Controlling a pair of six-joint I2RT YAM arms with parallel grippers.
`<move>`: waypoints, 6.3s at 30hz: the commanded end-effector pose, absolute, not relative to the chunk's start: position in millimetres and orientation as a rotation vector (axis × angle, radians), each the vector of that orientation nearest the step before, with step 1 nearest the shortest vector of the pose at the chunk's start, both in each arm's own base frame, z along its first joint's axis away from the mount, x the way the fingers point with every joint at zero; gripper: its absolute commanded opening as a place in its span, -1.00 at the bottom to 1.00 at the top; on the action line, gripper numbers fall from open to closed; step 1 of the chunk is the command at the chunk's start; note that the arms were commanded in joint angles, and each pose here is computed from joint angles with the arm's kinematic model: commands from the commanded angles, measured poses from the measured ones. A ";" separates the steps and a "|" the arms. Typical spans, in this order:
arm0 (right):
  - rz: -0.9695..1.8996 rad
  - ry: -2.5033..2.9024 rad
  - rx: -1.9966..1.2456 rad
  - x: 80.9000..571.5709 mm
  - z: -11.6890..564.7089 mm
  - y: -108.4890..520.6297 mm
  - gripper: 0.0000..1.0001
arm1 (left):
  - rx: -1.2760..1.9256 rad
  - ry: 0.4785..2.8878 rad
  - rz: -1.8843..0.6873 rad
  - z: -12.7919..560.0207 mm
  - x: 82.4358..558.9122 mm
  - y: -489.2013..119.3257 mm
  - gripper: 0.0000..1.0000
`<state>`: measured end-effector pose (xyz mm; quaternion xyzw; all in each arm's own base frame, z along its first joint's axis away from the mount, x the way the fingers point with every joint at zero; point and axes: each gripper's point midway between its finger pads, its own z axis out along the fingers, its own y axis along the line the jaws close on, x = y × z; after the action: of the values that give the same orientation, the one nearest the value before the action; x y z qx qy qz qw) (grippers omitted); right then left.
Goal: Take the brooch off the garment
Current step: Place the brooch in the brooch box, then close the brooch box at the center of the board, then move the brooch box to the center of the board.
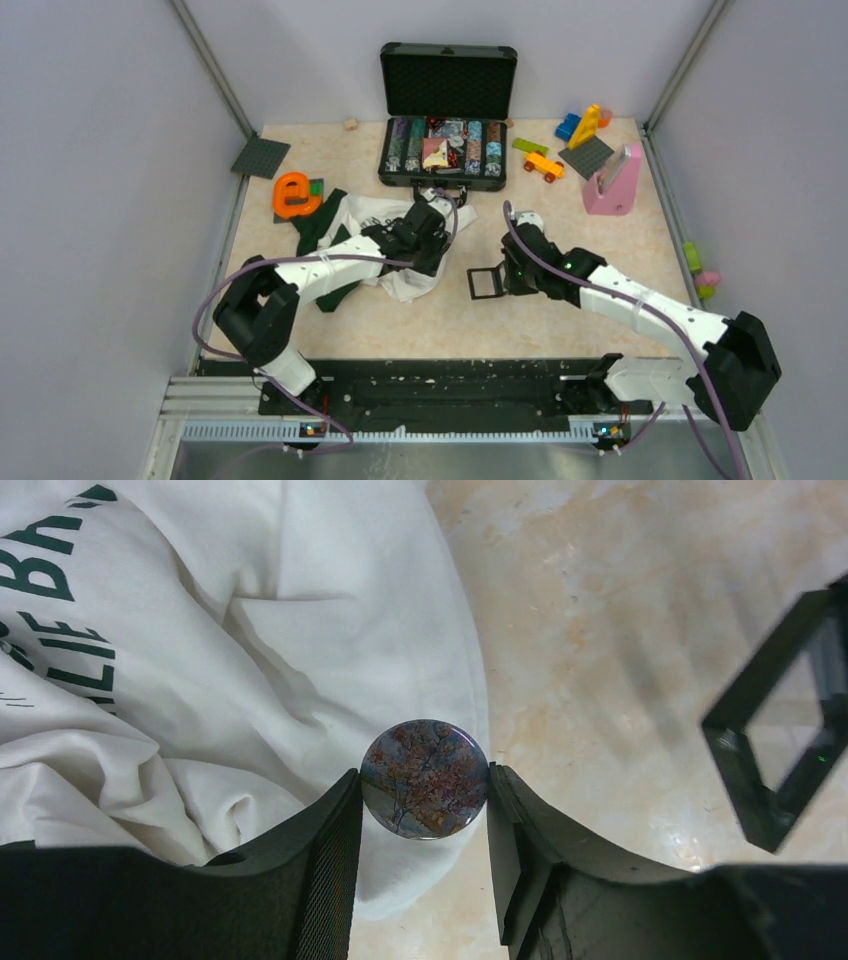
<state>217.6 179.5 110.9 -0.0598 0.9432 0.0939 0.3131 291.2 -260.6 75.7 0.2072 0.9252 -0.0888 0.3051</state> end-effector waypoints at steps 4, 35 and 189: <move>0.239 2.518 -0.192 232.4 105.2 194.3 -1.00 | 0.727 2.240 -0.604 114.4 267.5 -298.3 -0.04; 0.336 2.595 -0.295 228.7 96.7 219.5 -1.00 | 1.054 1.676 -0.810 95.9 238.8 -365.2 -0.12; 0.453 2.651 -0.333 220.9 39.1 275.3 -0.60 | 0.072 2.192 -0.632 110.6 265.4 -218.8 -1.00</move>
<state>198.1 265.4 29.8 -0.1440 0.9586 0.1749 0.1725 264.3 -237.5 106.5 0.0408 0.8776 -0.2616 0.3995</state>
